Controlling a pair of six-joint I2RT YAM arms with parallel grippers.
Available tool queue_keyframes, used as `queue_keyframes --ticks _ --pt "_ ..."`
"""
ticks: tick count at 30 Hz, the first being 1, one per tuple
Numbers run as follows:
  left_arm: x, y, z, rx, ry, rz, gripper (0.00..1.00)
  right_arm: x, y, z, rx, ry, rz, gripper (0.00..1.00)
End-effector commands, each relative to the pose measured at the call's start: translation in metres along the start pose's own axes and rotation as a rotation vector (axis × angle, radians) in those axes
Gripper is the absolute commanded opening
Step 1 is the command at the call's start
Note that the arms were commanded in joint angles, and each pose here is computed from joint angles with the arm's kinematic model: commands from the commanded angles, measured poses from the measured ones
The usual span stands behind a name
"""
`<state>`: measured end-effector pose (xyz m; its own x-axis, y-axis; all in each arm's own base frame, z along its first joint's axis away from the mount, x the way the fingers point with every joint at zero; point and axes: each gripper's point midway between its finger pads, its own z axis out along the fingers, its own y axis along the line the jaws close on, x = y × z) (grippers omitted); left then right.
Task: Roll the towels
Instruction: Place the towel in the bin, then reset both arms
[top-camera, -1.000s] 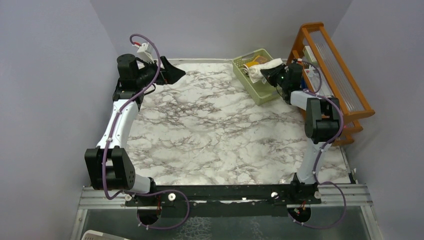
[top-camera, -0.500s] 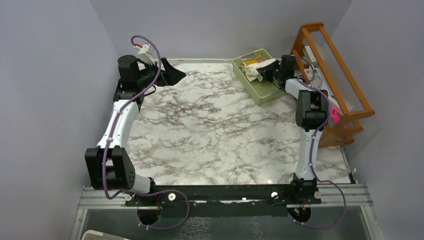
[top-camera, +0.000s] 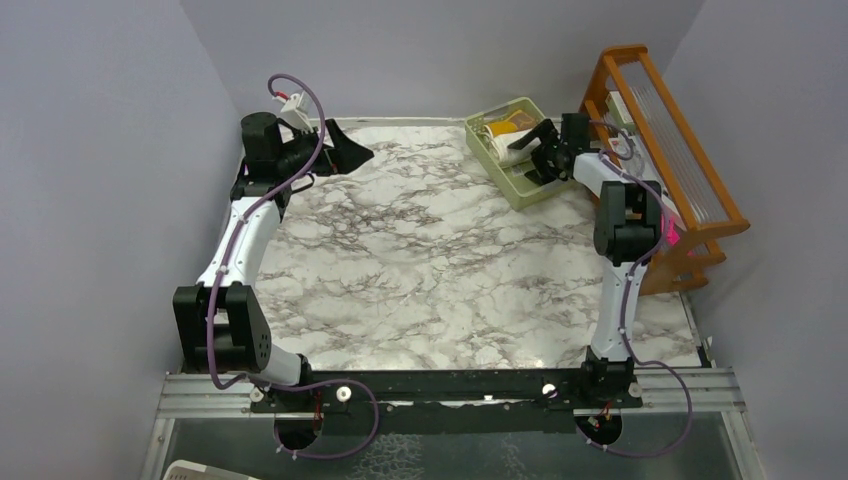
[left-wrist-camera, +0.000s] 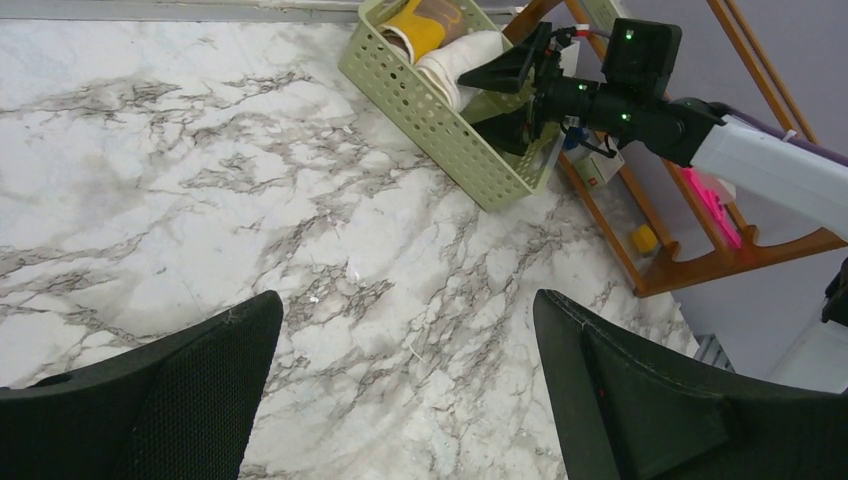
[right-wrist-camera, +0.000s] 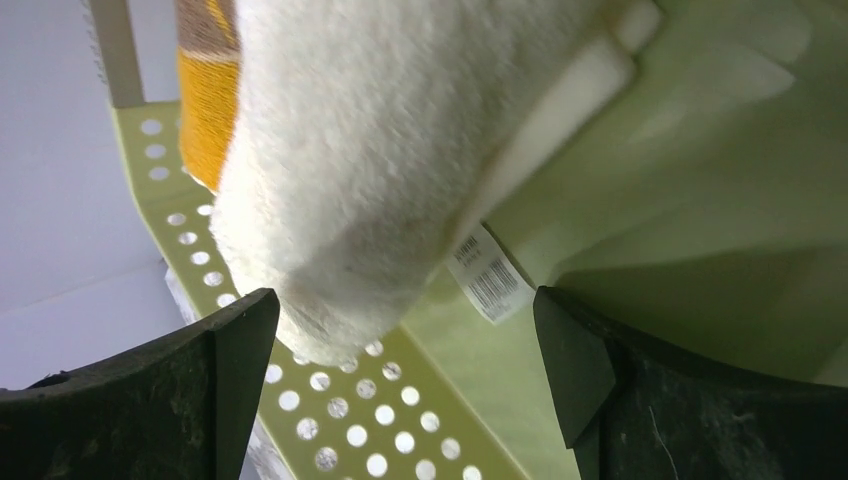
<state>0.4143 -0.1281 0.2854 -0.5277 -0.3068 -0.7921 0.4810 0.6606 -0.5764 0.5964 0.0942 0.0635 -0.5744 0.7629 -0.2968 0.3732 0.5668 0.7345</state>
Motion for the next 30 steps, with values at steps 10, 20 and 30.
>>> queue_keyframes --ticks 10,20,30 --pt "-0.002 0.003 -0.004 -0.044 0.004 0.015 0.99 -0.028 0.077 -0.097 -0.078 -0.128 -0.060 1.00" --pt "-0.016 0.043 -0.015 -0.328 -0.058 0.113 0.99 0.055 0.207 -0.174 -0.471 -0.327 -0.821 1.00" --pt "-0.019 0.045 -0.028 -0.382 -0.051 0.168 0.99 0.140 0.185 -0.192 -0.415 -0.261 -0.930 1.00"
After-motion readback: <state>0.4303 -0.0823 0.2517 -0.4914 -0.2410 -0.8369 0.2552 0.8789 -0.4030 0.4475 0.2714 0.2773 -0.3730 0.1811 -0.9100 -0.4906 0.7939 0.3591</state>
